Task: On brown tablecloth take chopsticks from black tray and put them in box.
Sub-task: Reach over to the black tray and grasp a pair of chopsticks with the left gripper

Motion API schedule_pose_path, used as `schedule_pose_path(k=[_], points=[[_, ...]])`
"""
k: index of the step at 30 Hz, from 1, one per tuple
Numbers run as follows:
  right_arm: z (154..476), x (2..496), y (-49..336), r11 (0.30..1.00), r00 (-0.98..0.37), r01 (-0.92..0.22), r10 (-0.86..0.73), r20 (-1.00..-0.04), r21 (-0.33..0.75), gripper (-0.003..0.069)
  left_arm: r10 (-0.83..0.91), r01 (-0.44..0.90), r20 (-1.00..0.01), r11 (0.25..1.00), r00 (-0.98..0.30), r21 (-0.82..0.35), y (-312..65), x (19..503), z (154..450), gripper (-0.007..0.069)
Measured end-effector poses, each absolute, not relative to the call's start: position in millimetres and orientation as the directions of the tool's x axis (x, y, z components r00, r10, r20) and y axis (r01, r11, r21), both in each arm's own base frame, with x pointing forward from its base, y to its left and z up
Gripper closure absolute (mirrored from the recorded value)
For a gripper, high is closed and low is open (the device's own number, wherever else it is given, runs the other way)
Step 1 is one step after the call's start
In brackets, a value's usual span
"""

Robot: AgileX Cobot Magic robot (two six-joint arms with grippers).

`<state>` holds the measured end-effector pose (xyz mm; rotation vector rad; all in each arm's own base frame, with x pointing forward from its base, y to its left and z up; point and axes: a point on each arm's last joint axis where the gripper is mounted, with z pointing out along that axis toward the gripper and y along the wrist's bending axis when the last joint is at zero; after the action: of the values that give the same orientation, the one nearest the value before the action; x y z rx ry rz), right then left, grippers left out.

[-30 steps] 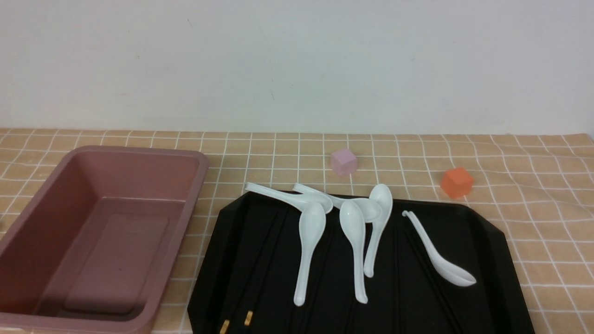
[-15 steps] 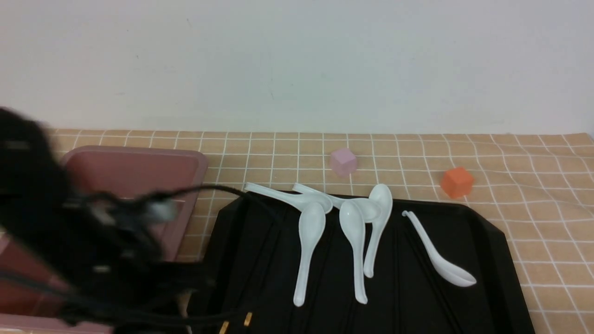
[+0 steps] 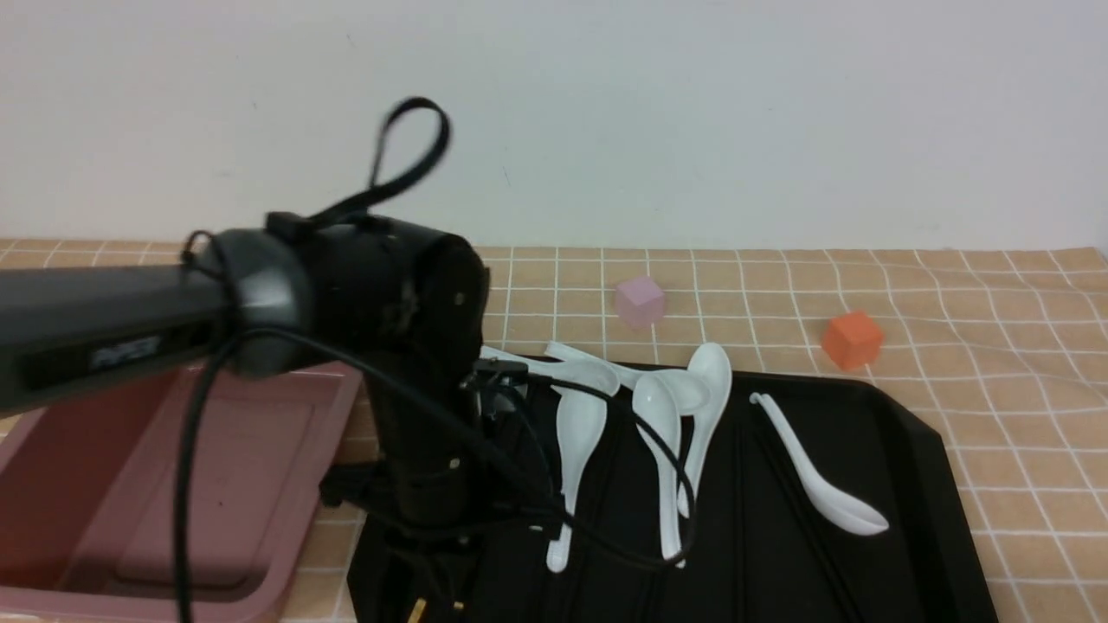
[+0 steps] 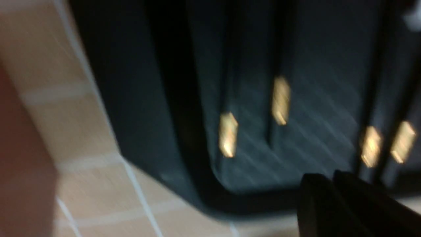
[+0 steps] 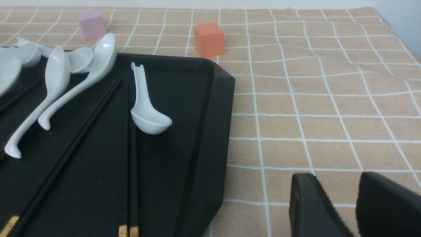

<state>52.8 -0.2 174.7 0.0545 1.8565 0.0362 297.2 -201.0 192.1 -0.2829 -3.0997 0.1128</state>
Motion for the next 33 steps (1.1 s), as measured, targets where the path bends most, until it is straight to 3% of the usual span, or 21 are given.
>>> schedule_pose_path(k=[6, 11, 16, 28, 33], points=[[174.7, 52.8, -0.2, 0.998, -0.282, 0.019, 0.056, -0.958, 0.053, 0.0419, 0.193, 0.195, -0.061, 0.980, -0.979, -0.035, -199.9, 306.7, 188.4, 0.0280], [174.7, 52.8, -0.2, 0.998, -0.282, 0.019, 0.056, -0.958, 0.053, 0.0419, 0.196, 0.198, -0.056, 0.980, -0.979, -0.022, -203.5, 313.7, 167.1, 0.0197], [174.7, 52.8, -0.2, 0.998, -0.282, 0.019, 0.056, -0.958, 0.053, 0.0419, 0.201, 0.202, -0.055, 0.979, -0.978, -0.015, -205.7, 318.1, 151.6, 0.0190], [174.7, 52.8, -0.2, 0.998, -0.282, 0.019, 0.056, -0.958, 0.053, 0.0419, 0.176, 0.177, -0.030, 0.983, -0.984, -0.042, -209.7, 319.3, 146.6, 0.0206], [174.7, 52.8, -0.2, 0.998, -0.282, 0.019, 0.056, -0.958, 0.053, 0.0419, 0.148, 0.149, -0.023, 0.987, -0.989, -0.054, -211.1, 319.6, 146.3, 0.0326]])
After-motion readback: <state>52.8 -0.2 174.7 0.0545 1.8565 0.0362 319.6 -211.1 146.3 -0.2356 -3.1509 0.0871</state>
